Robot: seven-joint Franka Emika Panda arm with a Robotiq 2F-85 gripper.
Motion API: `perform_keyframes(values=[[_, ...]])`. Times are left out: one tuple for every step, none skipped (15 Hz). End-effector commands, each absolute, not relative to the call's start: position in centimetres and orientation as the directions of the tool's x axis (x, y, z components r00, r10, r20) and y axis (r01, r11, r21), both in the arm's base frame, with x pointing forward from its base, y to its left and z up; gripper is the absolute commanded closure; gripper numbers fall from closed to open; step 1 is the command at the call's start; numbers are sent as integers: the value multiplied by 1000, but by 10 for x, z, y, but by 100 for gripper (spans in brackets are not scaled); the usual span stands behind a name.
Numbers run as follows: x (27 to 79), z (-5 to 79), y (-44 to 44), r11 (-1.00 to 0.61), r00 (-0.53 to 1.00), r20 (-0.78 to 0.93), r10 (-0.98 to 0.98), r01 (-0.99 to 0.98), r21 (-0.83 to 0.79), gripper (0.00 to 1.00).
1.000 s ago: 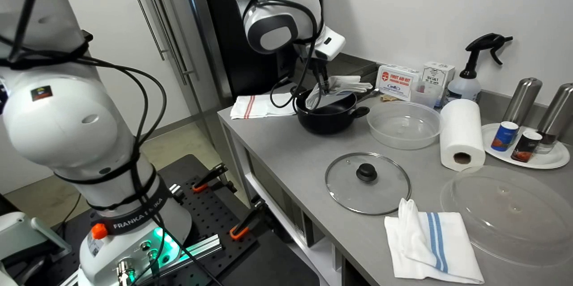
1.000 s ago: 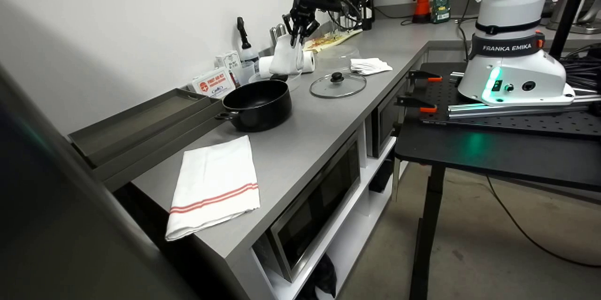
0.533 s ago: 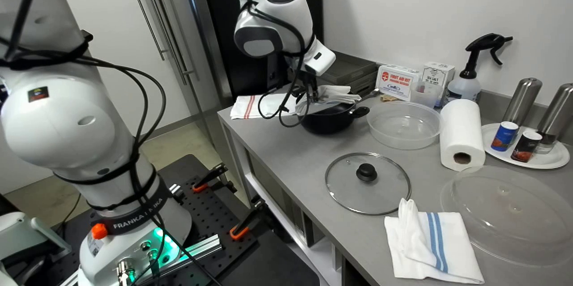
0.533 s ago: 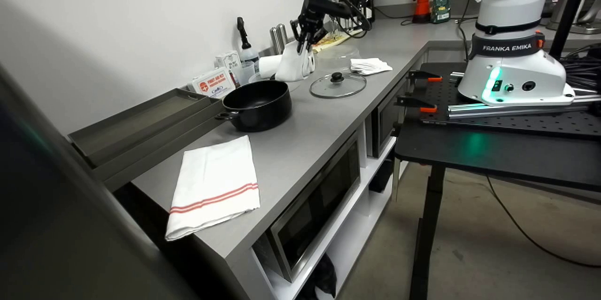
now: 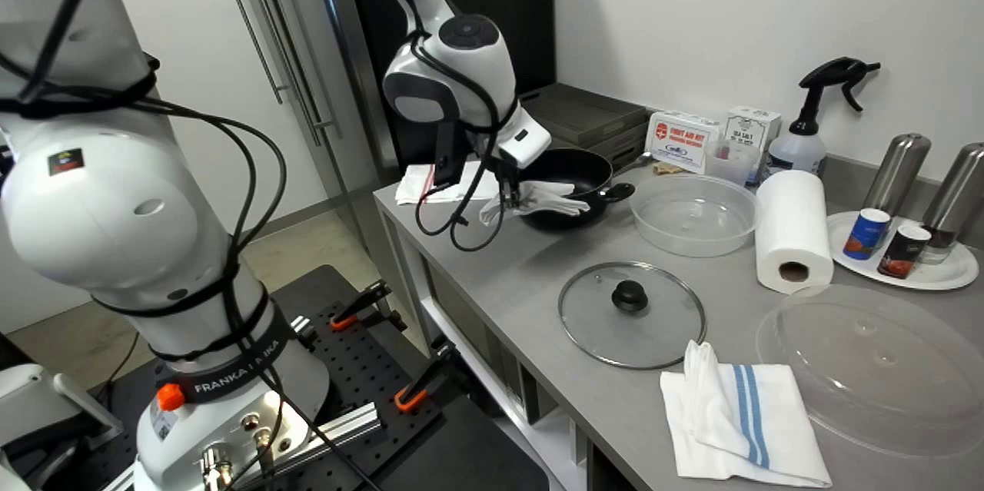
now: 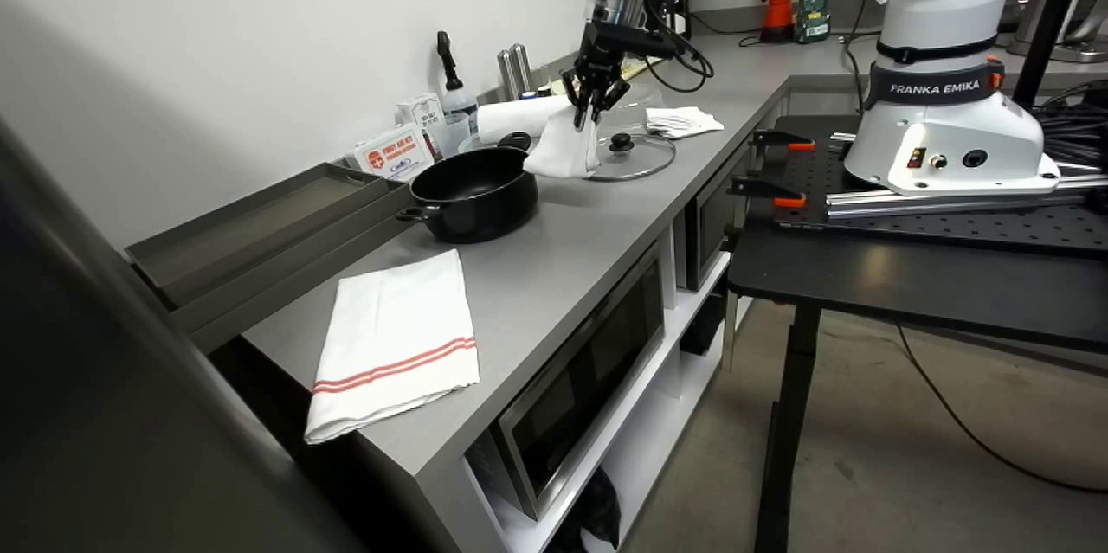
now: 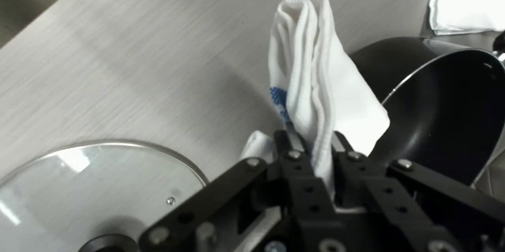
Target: Pick up the cloth from the counter and wipe the pot
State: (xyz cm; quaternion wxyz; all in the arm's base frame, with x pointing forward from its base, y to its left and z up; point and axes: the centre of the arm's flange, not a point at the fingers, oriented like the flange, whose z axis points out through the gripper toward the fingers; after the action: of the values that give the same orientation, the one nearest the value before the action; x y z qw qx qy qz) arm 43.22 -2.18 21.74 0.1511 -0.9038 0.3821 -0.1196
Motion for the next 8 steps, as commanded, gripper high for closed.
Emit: perform_keyframes(values=[[413, 191, -17, -682, 695, 87, -714, -661, -314, 96], [409, 185, -16, -685, 700, 71, -710, -665, -296, 96], [406, 179, -15, -689, 705, 57, -707, -668, -282, 96], [404, 174, -14, -693, 711, 43, -702, -668, -270, 96], [401, 169, -12, -698, 716, 31, -697, -668, -258, 96], [401, 164, -9, -705, 724, 20, -689, -665, -248, 96], [401, 160, -6, -714, 733, 11, -680, -658, -239, 96], [401, 157, -2, -723, 743, 6, -669, -650, -234, 96]])
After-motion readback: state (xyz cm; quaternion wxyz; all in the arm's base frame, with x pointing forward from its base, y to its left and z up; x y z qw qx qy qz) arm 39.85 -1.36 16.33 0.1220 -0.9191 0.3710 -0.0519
